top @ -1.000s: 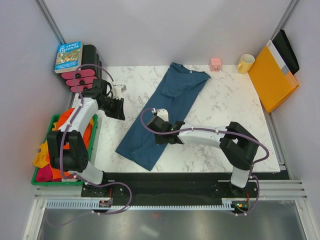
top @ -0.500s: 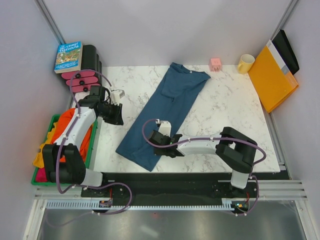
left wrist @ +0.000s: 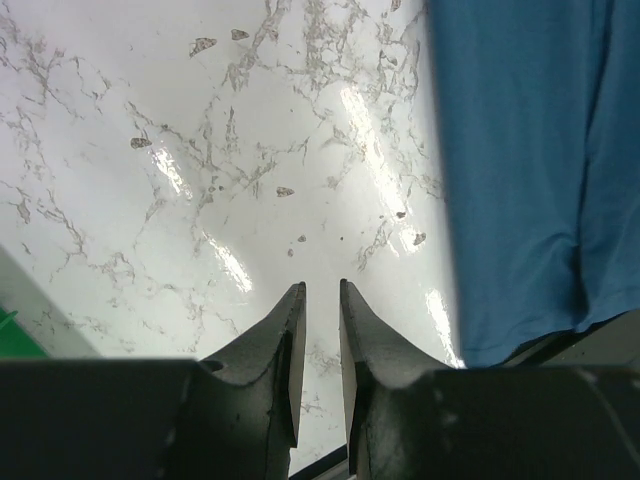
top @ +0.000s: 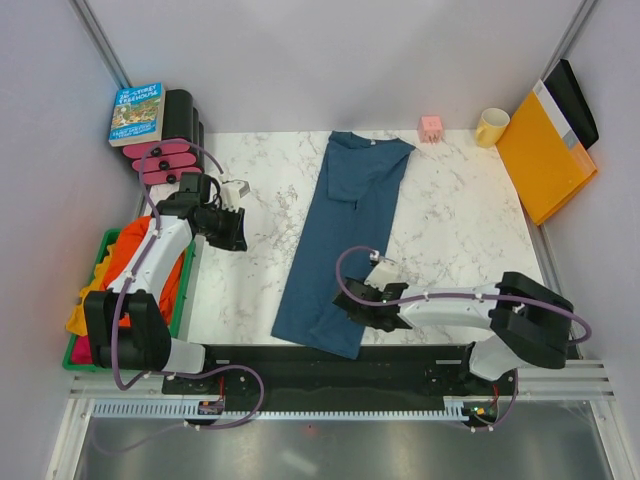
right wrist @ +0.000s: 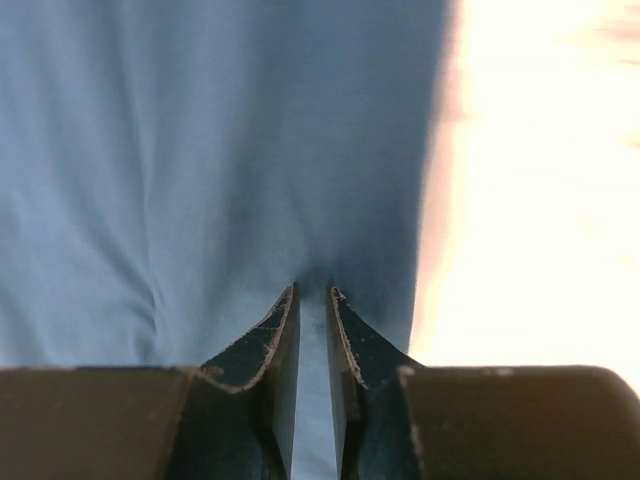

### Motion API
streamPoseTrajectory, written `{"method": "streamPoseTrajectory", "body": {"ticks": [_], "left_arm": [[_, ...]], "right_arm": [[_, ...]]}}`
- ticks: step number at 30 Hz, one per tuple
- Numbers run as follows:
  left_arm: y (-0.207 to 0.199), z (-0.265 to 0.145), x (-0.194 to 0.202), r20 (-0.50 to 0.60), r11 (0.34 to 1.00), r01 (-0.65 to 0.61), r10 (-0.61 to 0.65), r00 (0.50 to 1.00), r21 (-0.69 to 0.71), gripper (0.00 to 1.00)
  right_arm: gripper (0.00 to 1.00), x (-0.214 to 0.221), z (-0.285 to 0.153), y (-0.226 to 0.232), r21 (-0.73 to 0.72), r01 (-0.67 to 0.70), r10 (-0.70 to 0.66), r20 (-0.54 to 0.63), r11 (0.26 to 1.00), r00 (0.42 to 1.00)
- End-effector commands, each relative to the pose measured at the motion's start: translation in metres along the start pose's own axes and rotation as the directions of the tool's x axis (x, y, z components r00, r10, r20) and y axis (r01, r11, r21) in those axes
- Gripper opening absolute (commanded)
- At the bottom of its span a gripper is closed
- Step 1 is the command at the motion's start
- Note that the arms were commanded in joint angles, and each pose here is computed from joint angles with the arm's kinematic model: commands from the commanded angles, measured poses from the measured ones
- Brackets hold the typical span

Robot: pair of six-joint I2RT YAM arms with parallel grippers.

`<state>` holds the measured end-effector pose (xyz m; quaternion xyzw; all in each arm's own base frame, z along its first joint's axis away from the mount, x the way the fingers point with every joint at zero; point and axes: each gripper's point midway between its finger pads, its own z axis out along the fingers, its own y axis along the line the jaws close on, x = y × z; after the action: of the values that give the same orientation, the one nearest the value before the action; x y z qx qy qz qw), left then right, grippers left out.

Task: Fold and stack the t-shirts
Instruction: Rotate the tshirt 90 degrees

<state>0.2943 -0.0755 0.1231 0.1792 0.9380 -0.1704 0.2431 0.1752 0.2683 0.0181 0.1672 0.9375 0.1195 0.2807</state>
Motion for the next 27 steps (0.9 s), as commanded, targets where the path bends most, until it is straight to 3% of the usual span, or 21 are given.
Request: {"method": "streamPoseTrajectory", "body": {"ticks": [1, 5, 9, 13, 15, 17, 19, 20, 23, 25, 27], "left_arm": [[0.002, 0.000, -0.006, 0.030, 1.000, 0.012, -0.012, 0.999, -0.007, 0.26], [0.004, 0.004, -0.005, 0.022, 1.000, 0.021, -0.021, 1.000, -0.008, 0.26], [-0.001, 0.006, -0.008, 0.032, 0.999, 0.019, -0.020, 0.999, 0.026, 0.26], [-0.010, 0.003, -0.021, 0.072, 0.997, 0.012, -0.017, 0.997, 0.070, 0.29], [-0.013, 0.008, -0.027, 0.069, 0.995, 0.025, -0.032, 0.997, 0.097, 0.29], [-0.013, 0.016, -0.035, 0.052, 0.993, 0.031, -0.037, 0.998, 0.115, 0.30], [-0.011, 0.020, -0.045, 0.045, 0.994, 0.027, -0.032, 0.998, 0.101, 0.29], [-0.011, 0.030, -0.045, 0.016, 0.995, 0.027, -0.029, 0.999, 0.099, 0.29], [-0.006, 0.043, -0.056, -0.015, 0.998, 0.018, -0.017, 1.000, 0.060, 0.28], [-0.004, 0.045, -0.063, -0.019, 0.999, 0.017, -0.017, 1.000, 0.042, 0.27], [-0.003, 0.049, -0.065, -0.026, 0.999, 0.035, -0.034, 0.999, 0.041, 0.26]], "right_arm": [[0.25, -0.021, -0.021, -0.091, 0.264, -0.098, 0.065, 0.129, 0.960, 0.989], [0.29, -0.048, -0.044, -0.101, 0.184, -0.264, 0.215, 0.248, 0.947, 0.945], [0.37, -0.079, -0.060, -0.050, 0.037, -0.133, 0.117, 0.294, 0.990, 0.949], [0.42, -0.122, -0.077, -0.013, 0.089, 0.076, -0.105, 0.393, 0.993, 0.914], [0.42, -0.145, -0.070, 0.004, 0.116, 0.084, -0.125, 0.406, 0.990, 0.905], [0.41, -0.169, -0.040, -0.007, 0.206, 0.102, -0.167, 0.331, 0.973, 0.929], [0.40, -0.206, -0.013, -0.008, 0.233, 0.056, -0.127, 0.305, 0.971, 0.944], [0.39, -0.215, -0.005, -0.004, 0.237, 0.106, -0.168, 0.264, 0.966, 0.950], [0.39, -0.285, 0.004, 0.027, 0.231, 0.127, -0.194, 0.294, 0.965, 0.936], [0.38, -0.311, 0.036, 0.019, 0.286, 0.140, -0.216, 0.256, 0.948, 0.942], [0.36, -0.348, 0.039, 0.037, 0.267, 0.154, -0.226, 0.266, 0.951, 0.937]]}}
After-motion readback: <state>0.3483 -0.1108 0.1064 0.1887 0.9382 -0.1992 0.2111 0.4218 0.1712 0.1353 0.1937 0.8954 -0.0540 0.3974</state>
